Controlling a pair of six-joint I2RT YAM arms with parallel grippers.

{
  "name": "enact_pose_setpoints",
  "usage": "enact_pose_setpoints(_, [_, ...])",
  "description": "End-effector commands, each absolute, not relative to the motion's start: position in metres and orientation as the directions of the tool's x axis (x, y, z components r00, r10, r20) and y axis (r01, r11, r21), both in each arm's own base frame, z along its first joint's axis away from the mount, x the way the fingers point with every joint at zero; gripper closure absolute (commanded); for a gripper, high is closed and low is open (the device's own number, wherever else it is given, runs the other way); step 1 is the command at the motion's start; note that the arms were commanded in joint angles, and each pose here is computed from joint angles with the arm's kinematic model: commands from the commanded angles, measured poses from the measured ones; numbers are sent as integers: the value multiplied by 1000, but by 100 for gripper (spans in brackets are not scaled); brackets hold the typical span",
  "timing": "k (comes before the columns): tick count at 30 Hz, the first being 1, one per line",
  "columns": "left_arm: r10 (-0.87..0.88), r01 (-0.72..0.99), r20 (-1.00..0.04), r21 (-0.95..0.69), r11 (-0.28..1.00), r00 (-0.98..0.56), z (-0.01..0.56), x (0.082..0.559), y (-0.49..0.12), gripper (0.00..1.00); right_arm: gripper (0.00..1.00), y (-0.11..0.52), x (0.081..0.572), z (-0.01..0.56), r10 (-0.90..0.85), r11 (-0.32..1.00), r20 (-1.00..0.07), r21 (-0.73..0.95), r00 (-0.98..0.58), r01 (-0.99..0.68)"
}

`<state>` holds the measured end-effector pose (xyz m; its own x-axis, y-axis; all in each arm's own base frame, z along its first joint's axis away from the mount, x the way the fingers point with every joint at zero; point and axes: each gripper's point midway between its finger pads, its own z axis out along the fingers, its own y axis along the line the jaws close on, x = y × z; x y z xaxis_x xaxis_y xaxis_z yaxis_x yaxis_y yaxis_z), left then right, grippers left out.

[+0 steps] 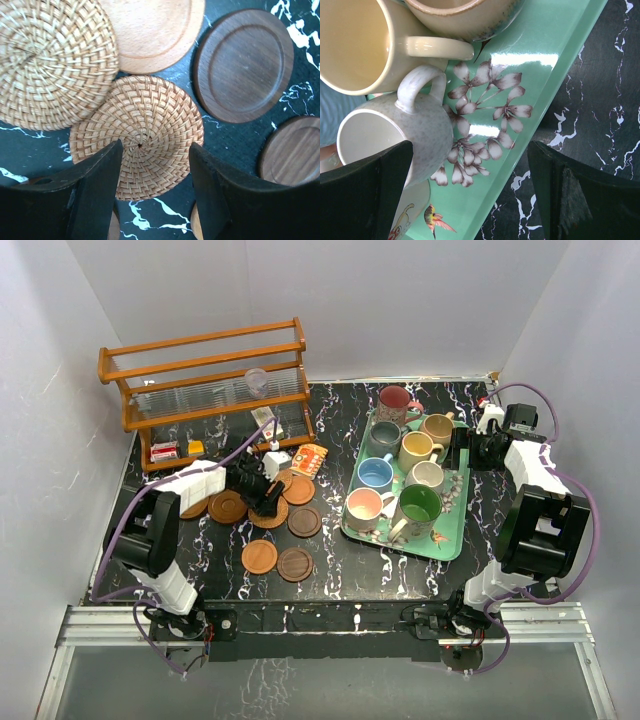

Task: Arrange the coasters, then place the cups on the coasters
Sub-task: Move the coaster to the center of the board.

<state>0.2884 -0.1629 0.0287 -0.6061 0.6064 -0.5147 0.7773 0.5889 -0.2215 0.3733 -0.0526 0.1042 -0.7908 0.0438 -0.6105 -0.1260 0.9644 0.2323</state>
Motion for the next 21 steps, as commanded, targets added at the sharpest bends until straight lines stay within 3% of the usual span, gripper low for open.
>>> enact_pose_setpoints(1, [609, 756, -501, -152, 637, -614, 22, 308, -155, 45, 2, -57, 385, 122, 25, 970, -660, 199, -751, -142])
enact_pose_setpoints(9, [598, 763, -523, -171, 624, -607, 29, 309, -161, 45, 2, -58, 385, 121, 25, 970, -658, 198, -752, -141])
enact_pose_setpoints(21, [536, 828, -674, -211, 519, -508, 83, 324, -196, 42, 2, -58, 385, 121, 24, 971, -658, 195, -753, -139])
